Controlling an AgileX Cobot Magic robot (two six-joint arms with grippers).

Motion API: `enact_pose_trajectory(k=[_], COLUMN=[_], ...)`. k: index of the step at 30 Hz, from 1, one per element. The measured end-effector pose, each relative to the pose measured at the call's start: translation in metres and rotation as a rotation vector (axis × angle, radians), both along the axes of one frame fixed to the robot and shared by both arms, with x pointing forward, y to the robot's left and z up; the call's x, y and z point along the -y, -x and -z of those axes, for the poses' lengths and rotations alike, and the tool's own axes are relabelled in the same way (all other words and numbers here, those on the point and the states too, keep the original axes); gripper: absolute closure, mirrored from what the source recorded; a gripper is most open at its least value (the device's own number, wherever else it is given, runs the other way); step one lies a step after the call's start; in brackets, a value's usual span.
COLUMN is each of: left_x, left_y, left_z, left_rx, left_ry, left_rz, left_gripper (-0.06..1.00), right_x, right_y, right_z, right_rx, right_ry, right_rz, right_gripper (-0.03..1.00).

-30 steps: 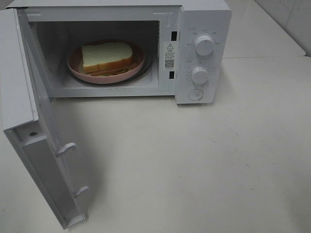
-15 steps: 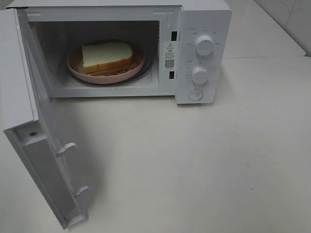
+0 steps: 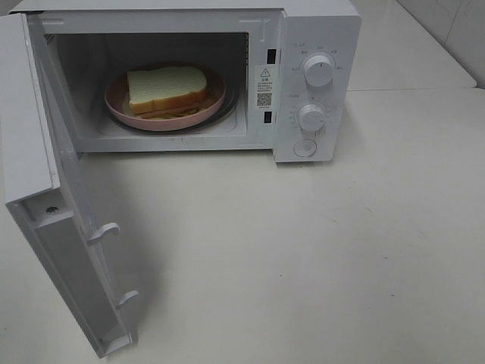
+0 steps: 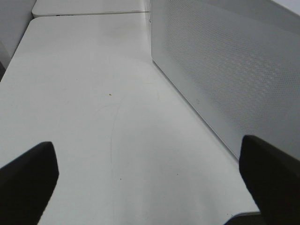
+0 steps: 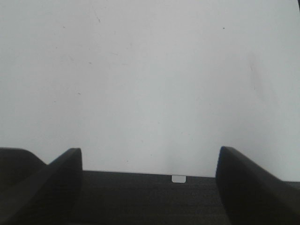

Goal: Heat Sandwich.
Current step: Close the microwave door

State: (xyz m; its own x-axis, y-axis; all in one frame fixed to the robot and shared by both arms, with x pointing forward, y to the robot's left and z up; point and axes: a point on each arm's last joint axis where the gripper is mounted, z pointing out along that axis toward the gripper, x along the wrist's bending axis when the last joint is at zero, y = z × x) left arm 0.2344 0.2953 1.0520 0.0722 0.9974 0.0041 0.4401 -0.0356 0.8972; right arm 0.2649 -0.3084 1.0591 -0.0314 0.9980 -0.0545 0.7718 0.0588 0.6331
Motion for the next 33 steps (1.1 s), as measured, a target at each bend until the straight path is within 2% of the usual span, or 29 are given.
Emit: enact_pose_trajectory(k=[11,19,23,33], left_x=[0.0,0.0,0.0,0.0], left_y=[0.0,0.0,0.0,0.0], left_z=[0.0,0.0,0.0,0.0], left_rx=[0.0,0.0,0.0,0.0], left_ry=[0.0,0.0,0.0,-0.001], left_rz=[0.0,0.0,0.0,-0.001], left_gripper=[-0.03,-0.03,-0.03,-0.03], right_x=[-0.002,-0.002,-0.001,-0.001], right_y=[0.012,0.021,0.034,0.036], right_z=[0.011,0.011,0.011,0.011], right_rx=[0.169,0.241,0.329,0.346], right_ry=[-0.077,-0.091,-0.096,-0.094], right_rz=[0.055,0.078,0.119,0.13], right_gripper=[0.2,0.2,0.21,0.22])
